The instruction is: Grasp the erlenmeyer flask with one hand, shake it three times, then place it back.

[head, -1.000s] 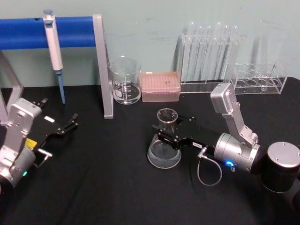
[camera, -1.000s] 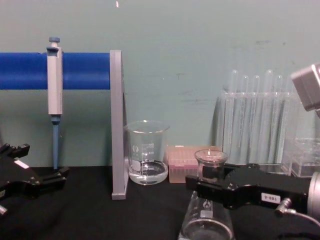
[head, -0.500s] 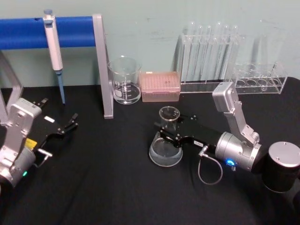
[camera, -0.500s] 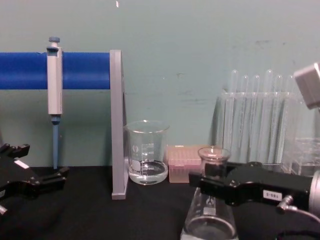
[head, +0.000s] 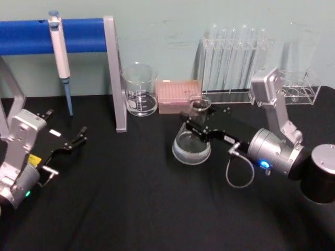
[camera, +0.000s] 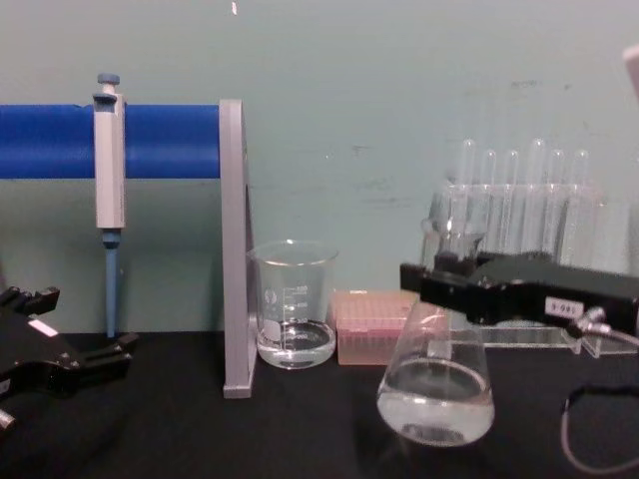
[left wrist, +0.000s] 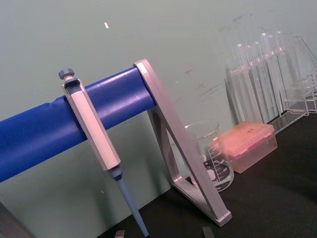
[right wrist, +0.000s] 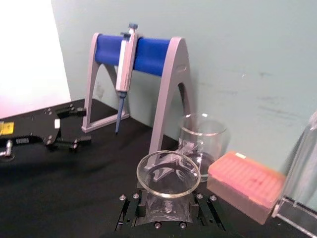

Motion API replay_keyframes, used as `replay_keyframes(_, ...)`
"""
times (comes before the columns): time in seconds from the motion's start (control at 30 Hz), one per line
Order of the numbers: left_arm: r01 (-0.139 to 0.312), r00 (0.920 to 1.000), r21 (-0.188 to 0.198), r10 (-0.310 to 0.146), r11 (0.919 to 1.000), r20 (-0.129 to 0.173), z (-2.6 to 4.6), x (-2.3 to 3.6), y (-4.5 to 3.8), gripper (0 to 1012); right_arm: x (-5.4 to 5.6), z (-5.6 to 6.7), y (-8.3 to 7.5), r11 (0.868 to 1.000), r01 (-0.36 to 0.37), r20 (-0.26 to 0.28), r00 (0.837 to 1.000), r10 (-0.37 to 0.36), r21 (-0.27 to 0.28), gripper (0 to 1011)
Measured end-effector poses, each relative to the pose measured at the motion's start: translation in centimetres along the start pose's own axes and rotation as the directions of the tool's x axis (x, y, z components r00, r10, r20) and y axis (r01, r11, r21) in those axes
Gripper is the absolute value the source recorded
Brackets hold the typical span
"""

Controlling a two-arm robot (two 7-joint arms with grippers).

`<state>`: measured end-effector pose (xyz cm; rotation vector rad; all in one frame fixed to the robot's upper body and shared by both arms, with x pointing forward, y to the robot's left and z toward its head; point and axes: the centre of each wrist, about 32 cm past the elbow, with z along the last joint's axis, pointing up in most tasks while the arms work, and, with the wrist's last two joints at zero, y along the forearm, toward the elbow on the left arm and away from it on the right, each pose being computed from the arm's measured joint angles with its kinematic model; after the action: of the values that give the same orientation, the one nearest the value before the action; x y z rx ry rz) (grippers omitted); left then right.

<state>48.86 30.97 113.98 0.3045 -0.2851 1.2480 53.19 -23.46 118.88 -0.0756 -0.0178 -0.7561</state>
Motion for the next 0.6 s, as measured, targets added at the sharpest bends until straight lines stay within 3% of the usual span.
replay_keyframes(0.33, 0.0, 1.0, 0.0, 0.0, 1.0, 0.0, 0.0, 0.0, 0.0, 1001, 0.0, 3.2, -1.0, 0.998, 0.057, 0.011, 0.998, -0.057, 0.01, 451)
replay_keyframes(0.6, 0.0, 1.0, 0.0, 0.0, 1.0, 0.0, 0.0, 0.0, 0.0, 1001, 0.0, 4.4, -1.5, 0.997, 0.073, 0.025, 0.997, -0.074, 0.021, 451)
